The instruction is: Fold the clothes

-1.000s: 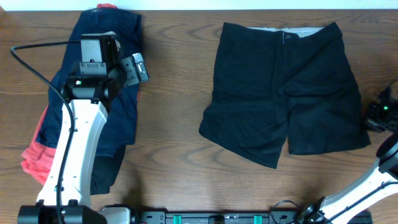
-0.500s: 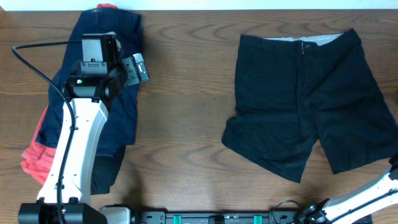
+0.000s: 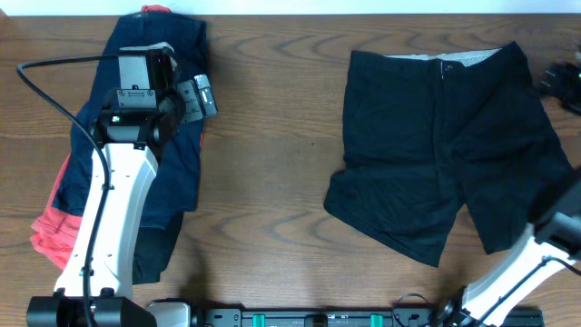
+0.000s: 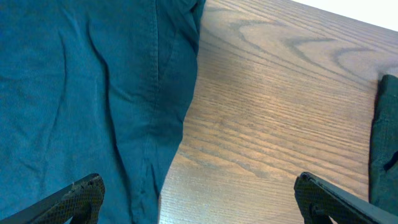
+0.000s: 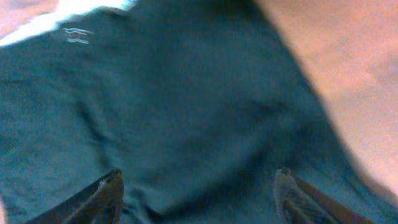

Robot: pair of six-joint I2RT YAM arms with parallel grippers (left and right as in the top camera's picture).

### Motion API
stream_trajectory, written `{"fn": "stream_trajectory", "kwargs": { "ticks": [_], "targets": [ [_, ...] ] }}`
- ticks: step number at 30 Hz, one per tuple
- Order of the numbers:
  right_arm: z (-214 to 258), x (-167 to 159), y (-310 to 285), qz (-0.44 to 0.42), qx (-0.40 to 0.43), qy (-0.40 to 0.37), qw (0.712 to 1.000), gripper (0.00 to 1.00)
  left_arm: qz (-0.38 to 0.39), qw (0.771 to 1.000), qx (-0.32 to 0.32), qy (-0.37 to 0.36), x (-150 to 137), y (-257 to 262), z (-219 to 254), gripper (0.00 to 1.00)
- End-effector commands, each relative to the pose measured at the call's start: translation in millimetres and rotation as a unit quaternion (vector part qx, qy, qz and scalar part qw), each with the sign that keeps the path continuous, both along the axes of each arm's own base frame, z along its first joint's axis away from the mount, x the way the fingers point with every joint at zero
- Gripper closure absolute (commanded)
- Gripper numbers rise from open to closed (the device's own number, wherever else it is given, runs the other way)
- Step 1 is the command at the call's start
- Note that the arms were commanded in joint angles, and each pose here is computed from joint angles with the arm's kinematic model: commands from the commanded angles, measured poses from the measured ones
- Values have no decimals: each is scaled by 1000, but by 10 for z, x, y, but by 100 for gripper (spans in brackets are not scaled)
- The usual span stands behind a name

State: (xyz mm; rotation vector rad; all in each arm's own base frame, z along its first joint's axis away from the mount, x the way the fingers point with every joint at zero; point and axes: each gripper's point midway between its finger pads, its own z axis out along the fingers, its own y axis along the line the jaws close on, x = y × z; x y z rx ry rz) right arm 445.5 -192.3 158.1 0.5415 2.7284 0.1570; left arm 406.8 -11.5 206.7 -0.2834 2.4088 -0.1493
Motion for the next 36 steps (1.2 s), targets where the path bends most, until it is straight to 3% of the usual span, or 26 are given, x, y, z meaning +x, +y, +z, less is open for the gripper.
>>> {"fn": "stream_trajectory", "kwargs": {
  "ticks": [1,5,11,21,36],
  "targets": [
    [105,360,605,55,9,-39,998,21,-22,1000,21,6,-10,14,-60,1],
    [100,697,1095,88,-8,-76,993,22,-39,999,36,5,-8,15,-59,1],
    [-177,965,1665,111,-73,-96,986,32,-74,995,67,0,3,14,-50,1],
    [-904,835,1731,54,-112,-73,990,15,-119,987,107,-4,13,14,-42,1],
    [-1410,645,1359,10,-82,-69,994,19,-122,986,110,-8,54,13,-54,1]
  ]
}}
